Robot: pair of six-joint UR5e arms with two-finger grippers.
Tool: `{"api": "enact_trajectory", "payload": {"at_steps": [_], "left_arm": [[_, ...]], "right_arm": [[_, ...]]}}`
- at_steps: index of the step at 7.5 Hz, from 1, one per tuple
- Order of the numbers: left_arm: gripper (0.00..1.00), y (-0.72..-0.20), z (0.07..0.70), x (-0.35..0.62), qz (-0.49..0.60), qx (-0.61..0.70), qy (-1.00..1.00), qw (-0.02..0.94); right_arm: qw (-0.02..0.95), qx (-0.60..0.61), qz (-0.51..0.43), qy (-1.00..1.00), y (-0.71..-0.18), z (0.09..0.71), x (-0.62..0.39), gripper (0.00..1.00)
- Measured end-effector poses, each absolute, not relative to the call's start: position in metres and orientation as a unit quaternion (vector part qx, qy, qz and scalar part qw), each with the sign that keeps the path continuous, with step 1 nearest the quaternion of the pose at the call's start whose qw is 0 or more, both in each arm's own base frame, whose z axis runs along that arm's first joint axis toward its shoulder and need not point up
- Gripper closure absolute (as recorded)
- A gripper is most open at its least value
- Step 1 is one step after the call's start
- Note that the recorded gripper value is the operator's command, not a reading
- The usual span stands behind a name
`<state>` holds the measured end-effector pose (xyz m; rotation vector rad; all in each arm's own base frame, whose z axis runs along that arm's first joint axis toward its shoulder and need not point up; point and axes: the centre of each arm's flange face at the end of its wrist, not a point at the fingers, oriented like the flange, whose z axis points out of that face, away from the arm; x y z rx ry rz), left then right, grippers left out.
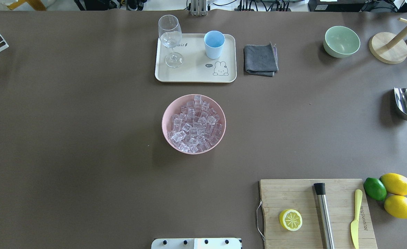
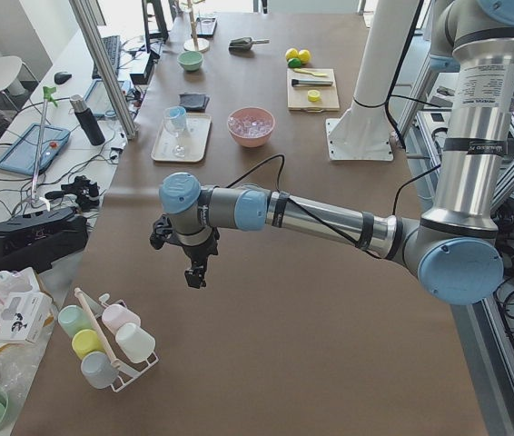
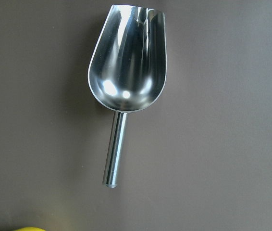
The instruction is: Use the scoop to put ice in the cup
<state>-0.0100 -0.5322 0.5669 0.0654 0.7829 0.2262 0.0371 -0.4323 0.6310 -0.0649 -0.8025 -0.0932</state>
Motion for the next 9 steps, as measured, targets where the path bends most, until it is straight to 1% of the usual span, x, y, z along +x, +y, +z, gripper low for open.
{"api": "enact_trajectory", "payload": {"at_steps": [2, 4, 7, 9], "left_arm": [[0.01, -0.530, 0.540, 0.009, 0.137, 0.050, 0.381, 0.913], [0.01, -0.529, 0.530, 0.017, 0.147, 0.056, 0.381, 0.911], [0.01, -0.523, 0.504, 0.056, 0.190, 0.066, 0.384, 0.901], [0.01, -0.519, 0.488, 0.074, 0.211, 0.074, 0.386, 0.895]], "right_arm": [[0.919, -0.034, -0.043, -0.390, -0.431, 0.634, 0.038, 0.00], [0.922, -0.033, -0.024, -0.384, -0.431, 0.632, 0.038, 0.00], [0.922, 0.005, 0.062, -0.381, -0.419, 0.643, 0.029, 0.00], [0.921, 0.012, 0.092, -0.378, -0.422, 0.640, 0.000, 0.00]]}}
